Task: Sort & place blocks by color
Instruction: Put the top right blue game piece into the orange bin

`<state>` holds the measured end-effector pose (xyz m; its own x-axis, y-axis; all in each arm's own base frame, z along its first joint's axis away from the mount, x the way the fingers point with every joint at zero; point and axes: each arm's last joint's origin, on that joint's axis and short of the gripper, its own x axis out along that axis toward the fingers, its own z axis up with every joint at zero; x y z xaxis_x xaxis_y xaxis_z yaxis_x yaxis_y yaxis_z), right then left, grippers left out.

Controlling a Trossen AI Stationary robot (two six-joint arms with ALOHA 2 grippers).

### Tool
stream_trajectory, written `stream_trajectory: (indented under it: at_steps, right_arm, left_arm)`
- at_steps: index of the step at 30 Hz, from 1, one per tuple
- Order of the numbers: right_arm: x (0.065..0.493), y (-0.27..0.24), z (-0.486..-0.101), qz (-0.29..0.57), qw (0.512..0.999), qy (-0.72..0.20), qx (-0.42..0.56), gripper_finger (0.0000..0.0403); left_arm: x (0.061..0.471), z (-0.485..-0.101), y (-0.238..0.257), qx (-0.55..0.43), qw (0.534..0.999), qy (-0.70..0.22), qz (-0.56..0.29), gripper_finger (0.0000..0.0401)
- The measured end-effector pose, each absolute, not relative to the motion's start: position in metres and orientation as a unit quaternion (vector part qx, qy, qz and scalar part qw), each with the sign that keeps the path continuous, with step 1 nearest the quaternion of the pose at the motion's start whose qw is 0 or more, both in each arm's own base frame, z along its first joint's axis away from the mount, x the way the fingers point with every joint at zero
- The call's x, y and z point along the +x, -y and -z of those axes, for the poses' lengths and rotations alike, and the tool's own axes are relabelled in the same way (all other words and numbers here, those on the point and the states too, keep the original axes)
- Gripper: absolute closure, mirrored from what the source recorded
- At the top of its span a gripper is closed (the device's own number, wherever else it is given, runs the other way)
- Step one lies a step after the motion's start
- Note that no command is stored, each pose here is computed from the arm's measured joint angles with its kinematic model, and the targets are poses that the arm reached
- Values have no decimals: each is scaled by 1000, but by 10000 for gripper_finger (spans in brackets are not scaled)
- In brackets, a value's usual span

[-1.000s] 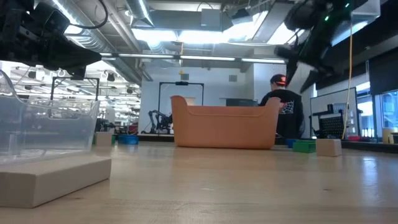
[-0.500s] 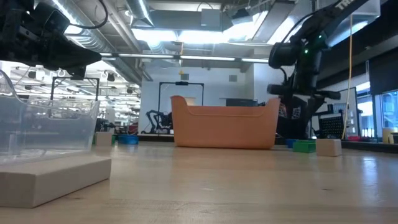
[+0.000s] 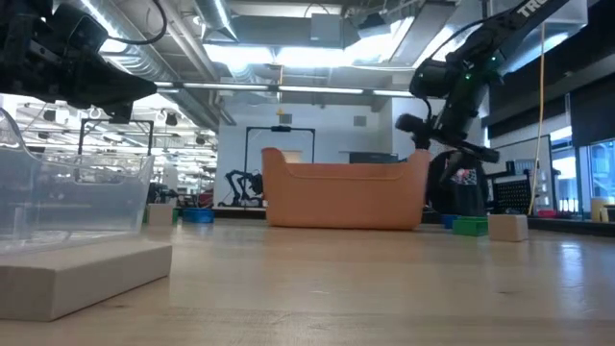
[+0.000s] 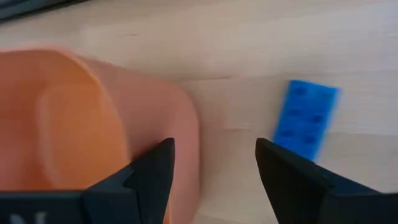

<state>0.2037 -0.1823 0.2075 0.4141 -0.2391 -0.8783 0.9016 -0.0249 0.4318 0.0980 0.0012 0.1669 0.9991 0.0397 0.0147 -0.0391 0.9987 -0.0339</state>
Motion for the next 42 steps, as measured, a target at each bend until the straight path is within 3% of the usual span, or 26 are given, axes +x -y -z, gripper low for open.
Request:
stream_trajectory:
  at_steps: [6,15,19,42]
  right_arm:
    - [213,180,-211,425,657,-282,555,177]
    - [195,171,-202,529,590,-351,499,177]
    - [197,173,-199,567,589,-343,463,177]
    - [213,183,-150,615,528,-375,450,177]
  left_arm:
    - [98,-167,-1,-17,1000,8,-20,401]
    - [98,-167,-1,-17,1000,8,-20,401]
    - [98,-167,-1,-17,1000,8,-20,401]
    - [98,-167,-1,-17,1000,8,-20,401]
